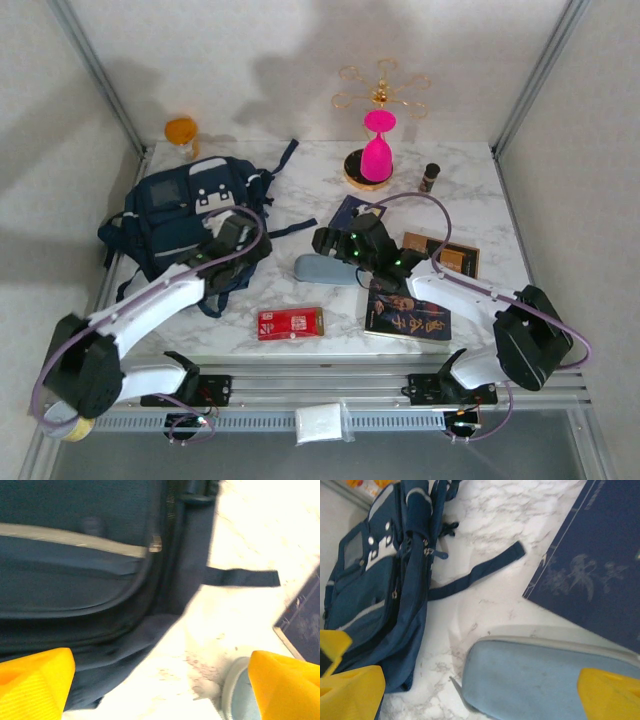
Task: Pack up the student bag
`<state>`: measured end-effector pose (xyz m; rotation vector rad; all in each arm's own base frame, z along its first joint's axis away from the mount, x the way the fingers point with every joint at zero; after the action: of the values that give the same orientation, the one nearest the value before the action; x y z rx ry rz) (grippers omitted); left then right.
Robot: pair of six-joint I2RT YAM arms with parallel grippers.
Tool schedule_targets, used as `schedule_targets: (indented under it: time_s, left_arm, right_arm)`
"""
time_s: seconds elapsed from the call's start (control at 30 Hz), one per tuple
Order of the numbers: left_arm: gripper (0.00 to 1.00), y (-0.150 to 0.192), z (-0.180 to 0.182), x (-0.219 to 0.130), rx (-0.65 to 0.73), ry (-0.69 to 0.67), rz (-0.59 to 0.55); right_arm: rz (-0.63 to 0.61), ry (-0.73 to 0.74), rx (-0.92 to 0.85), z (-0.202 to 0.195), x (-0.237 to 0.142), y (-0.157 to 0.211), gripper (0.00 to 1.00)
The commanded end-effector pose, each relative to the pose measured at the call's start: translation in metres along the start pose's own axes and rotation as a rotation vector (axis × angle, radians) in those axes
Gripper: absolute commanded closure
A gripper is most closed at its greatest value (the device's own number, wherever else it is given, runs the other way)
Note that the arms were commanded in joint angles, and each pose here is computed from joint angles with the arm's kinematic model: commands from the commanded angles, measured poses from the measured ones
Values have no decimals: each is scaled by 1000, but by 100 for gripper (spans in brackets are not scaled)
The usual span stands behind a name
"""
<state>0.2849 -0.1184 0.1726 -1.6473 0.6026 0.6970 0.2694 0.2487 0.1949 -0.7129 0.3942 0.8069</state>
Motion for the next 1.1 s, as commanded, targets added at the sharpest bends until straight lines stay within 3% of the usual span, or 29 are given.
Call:
schedule_targets:
  time_s: [0.0, 0.33, 0.57, 0.77, 0.93, 1.07]
  left_arm:
    - [15, -7, -17, 14, 184, -31, 26]
    - [25, -13, -31, 80, 386, -253, 84]
    - [33, -27, -32, 110, 433, -432, 50]
    - [45, -33, -32, 123, 457, -503, 26]
    - [59, -38, -34, 119, 479, -485, 5]
    - [83, -38, -35, 116, 499, -447, -1]
  right_arm:
    - [-28, -5, 48, -6, -12, -15, 1]
    - [-69, 6, 48, -16, -22, -30, 1]
    - [-73, 20, 50, -20, -19, -32, 1]
    - [-82, 25, 53, -21, -21, -35, 1]
    - [-96, 14, 55, -19, -25, -39, 1]
    - [-101, 10, 56, -18, -26, -40, 1]
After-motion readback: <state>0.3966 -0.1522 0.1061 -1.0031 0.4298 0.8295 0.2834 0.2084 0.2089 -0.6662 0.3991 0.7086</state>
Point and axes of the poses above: each hand's point on the last joint's axis, 136 mm out from that joint toward the fingers, its own x axis out along the fingers, its own z axis along the line the jaws close on, y = z × x, the point moved 6 cm from there along -x, back along the fingers, and after that the axes turned 15 degrees about x, right-handed, at the moved point
